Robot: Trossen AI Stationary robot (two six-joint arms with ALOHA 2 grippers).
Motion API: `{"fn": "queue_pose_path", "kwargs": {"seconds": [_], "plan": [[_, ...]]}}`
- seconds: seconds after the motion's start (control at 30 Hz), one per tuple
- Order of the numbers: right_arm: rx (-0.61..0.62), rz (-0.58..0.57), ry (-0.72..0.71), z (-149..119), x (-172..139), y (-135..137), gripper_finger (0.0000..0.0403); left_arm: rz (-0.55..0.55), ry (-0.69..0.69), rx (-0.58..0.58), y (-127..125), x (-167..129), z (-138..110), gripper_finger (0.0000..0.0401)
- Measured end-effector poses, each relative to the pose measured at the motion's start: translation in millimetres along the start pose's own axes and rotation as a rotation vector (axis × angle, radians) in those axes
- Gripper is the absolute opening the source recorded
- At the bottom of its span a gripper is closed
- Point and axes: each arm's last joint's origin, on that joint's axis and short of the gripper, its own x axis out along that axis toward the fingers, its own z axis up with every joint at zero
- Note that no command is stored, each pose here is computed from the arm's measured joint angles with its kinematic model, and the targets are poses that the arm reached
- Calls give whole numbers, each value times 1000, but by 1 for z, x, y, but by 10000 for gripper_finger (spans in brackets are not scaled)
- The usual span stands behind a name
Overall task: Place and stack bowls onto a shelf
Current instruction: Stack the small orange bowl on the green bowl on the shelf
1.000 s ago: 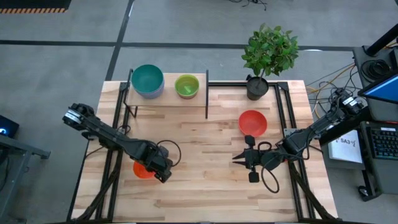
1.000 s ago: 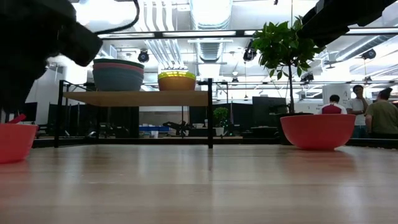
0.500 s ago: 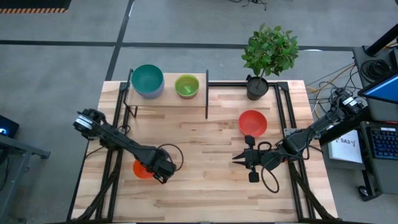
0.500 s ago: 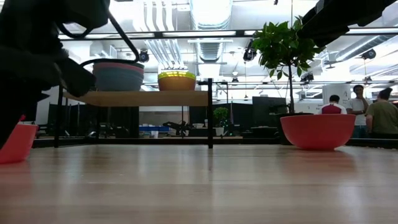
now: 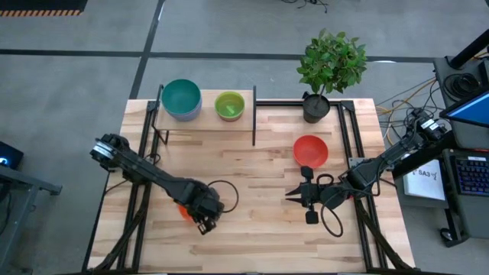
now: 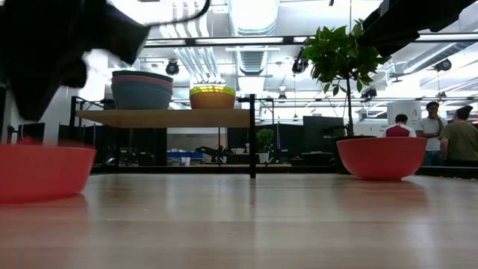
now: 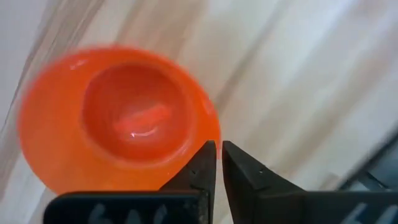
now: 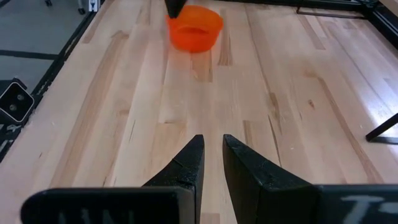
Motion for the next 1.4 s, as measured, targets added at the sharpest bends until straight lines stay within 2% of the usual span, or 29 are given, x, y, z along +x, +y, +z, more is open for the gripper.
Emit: {"fn": "queue_pose_path", "kwargs": {"seconds": [0.17,0.33,0.47,0.57,0.73,0.9,1.0,1.2,1.4], "plan": [[0,0,0,0,0,0,47,-77,-118,166,-22,-32,9,1],[0,0,0,0,0,0,47,-112,-236,235,-36,-58,15,0],[0,1,1,0,0,0,47,-79,-251,162,-33,-56,15,5],[-1,1,1,0,0,0,47,-46,-217,69,-27,-46,12,29],[-1,1,1,0,0,0,47,-5,-172,-70,-16,-24,7,101],[0,1,1,0,0,0,47,-2,-148,-132,-9,-4,3,177],[1,1,1,0,0,0,47,-21,-154,-153,-7,4,3,203],[1,1,1,0,0,0,47,-21,-153,-195,-2,15,2,207],[1,1,1,0,0,0,47,42,-128,-211,0,33,4,199]]}}
